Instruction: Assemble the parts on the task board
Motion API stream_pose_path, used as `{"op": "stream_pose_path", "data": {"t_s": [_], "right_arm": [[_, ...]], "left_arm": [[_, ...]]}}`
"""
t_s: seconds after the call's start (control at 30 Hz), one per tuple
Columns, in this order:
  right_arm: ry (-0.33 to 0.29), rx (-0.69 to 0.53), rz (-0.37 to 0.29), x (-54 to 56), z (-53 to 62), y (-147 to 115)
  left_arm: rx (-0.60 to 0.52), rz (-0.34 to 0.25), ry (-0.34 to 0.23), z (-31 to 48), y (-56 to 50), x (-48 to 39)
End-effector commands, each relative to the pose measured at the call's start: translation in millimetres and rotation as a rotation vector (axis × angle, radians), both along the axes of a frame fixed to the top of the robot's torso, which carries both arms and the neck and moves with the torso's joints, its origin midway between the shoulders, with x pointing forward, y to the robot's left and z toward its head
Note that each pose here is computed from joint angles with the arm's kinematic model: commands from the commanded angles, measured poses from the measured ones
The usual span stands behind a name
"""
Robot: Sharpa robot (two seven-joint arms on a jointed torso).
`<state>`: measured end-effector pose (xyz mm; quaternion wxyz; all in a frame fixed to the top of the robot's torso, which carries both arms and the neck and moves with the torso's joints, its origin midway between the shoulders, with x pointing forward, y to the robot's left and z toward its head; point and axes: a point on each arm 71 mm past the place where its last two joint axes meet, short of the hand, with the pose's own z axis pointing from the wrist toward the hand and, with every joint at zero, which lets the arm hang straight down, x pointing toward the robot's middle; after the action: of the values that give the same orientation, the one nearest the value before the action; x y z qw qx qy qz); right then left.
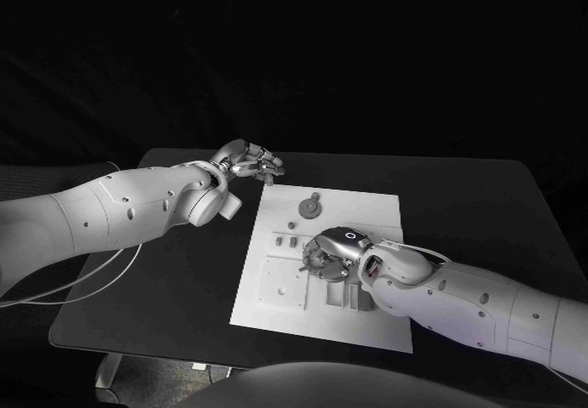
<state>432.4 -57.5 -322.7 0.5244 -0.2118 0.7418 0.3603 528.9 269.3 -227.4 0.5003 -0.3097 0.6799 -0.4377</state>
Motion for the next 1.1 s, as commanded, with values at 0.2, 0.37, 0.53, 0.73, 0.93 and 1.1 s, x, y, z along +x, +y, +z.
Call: {"op": "stream_pose_path", "data": {"t_s": [0.2,0.37,0.53,0.73,0.93,1.1], "right_arm": [[-0.01,0.008,0.008,-2.1,0.8,0],[-0.001,0.045,0.008,-5.2,4.6,0],[-0.004,0.083,0.01,-5.9,14.5,1],[-0.01,0.115,0.006,-3.8,29.4,-1],[-0.012,0.128,-0.005,0.6,43.7,-9],[-0.008,0.15,-0.023,3.4,54.7,-15]], "left_arm": [[-0.003,-0.011,-0.006,1.6,-1.9,0.1],[-0.003,-0.011,-0.005,1.5,-1.5,0.1],[-0.003,-0.011,-0.002,1.5,-0.2,-0.3],[-0.003,-0.013,0.003,1.4,1.9,-1.6],[0.023,-0.034,0.027,-0.2,3.7,-5.1],[0.117,-0.097,0.089,-5.6,1.4,-13.1]]}}
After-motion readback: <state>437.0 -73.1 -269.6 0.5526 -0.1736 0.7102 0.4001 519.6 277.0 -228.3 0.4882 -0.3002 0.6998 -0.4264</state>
